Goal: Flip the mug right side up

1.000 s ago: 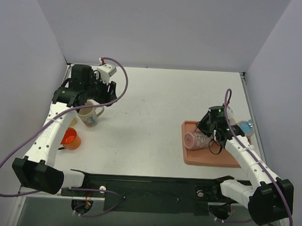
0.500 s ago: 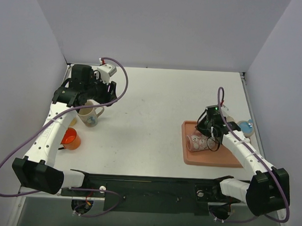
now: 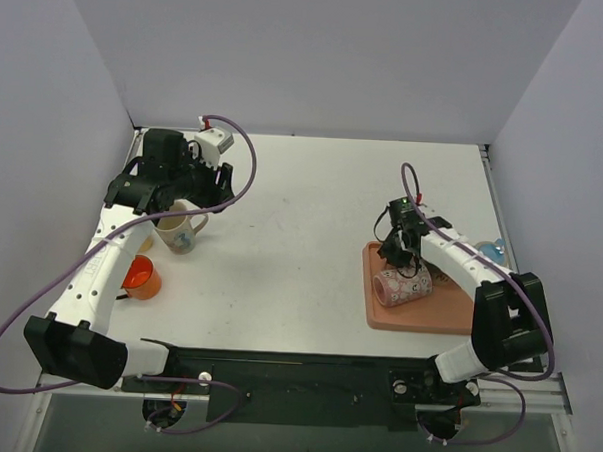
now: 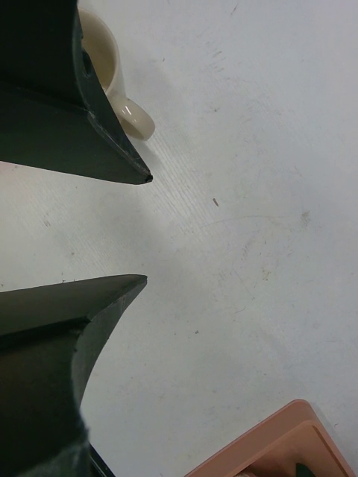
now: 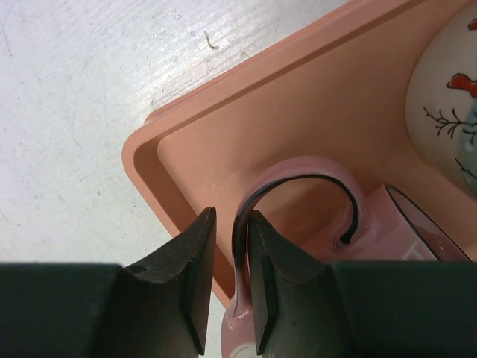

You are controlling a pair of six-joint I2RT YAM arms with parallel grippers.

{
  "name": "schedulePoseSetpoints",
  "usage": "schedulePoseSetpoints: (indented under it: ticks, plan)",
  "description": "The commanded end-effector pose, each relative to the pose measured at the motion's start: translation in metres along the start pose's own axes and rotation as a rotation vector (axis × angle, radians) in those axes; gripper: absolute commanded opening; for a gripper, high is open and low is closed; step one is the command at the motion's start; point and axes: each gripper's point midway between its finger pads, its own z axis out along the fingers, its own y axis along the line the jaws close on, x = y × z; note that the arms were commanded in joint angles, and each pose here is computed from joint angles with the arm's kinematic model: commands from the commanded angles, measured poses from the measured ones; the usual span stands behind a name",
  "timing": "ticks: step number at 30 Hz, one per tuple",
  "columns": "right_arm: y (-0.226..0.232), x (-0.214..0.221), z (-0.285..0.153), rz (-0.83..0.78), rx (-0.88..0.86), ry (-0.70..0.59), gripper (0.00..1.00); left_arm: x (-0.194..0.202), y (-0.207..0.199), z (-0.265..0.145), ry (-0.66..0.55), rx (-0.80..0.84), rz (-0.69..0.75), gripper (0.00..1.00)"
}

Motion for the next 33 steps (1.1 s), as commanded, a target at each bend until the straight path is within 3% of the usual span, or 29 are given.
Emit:
schedulePoseSetpoints:
  ticks: [1, 7, 13, 17, 22, 33]
  plan:
    - [-0.018, 0.010, 0.006, -0.045, 0.103, 0.047, 0.22, -0.018, -0.002, -0.012, -0.063, -0.012, 0.041, 0.62]
    - [-0.021, 0.019, 0.016, -0.053, 0.137, 0.091, 0.26, -0.019, -0.002, -0.012, -0.064, -0.013, 0.040, 0.61]
    - [-0.022, 0.027, 0.024, -0.072, 0.156, 0.127, 0.00, -0.019, -0.002, -0.013, -0.064, -0.014, 0.044, 0.61]
    - [-0.010, 0.022, 0.010, -0.117, 0.097, 0.096, 0.00, -0.019, -0.003, -0.016, -0.063, -0.010, 0.052, 0.61]
    - [0.022, 0.012, -0.039, -0.296, -0.071, -0.062, 0.00, -0.026, -0.013, -0.021, -0.090, 0.039, 0.074, 0.61]
    - [0.012, 0.023, -0.066, -0.420, -0.256, -0.194, 0.00, -0.033, -0.048, -0.014, -0.096, 0.205, 0.088, 0.62]
